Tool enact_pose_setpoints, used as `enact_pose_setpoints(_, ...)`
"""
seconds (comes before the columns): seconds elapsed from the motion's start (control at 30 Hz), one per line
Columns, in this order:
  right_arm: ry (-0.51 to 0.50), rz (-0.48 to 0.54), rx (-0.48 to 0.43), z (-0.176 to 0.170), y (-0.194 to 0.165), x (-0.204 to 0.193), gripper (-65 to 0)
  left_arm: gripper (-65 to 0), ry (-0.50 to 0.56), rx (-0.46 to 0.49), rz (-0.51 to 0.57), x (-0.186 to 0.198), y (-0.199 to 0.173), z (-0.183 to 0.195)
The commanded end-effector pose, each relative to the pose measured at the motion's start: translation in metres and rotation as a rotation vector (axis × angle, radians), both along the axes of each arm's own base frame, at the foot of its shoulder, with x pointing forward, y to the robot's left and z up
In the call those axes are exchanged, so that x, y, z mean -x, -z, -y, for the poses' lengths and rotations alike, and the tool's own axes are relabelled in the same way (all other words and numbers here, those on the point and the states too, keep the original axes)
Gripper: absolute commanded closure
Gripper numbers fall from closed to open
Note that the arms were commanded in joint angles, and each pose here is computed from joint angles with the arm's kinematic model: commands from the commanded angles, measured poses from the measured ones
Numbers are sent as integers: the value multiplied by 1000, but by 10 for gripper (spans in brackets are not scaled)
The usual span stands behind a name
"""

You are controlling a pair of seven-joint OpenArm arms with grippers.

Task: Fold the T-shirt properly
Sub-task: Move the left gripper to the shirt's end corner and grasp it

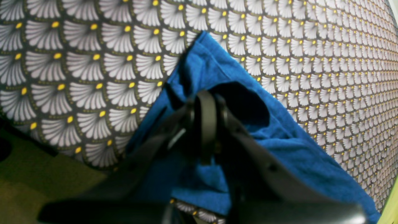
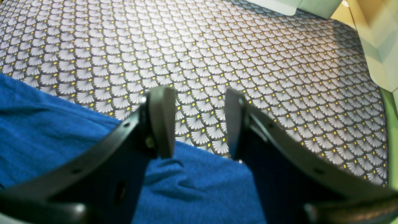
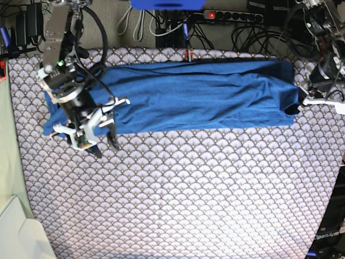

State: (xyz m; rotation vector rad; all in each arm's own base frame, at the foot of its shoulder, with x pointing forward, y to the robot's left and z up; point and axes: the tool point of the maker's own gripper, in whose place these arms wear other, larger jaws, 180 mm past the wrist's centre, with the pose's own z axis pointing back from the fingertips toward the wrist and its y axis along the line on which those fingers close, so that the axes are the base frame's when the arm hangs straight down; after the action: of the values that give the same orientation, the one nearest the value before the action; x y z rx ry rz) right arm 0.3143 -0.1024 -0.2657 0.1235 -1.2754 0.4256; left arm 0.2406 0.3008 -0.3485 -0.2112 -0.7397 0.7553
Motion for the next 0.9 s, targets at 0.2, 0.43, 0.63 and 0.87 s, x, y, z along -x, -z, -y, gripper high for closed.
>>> enact_pose_setpoints(0.2,-13,51,-20,-3,-14,-3,-269,-11,-4,10,5,1,-4,0)
enact_pose_setpoints(0.43,-12,52,-20,-3,-14,-3,-269,-233,-9,0,-16,12,1,-2)
enact_pose_setpoints(0.63,-12,57,-18,-2,-16,-4,-269,-465,7,-7,8,10,-8,2)
enact_pose_setpoints(0.87,-13,57,-15,-2,-16,-4,-269,-574,198,19,174,-8,-44,43)
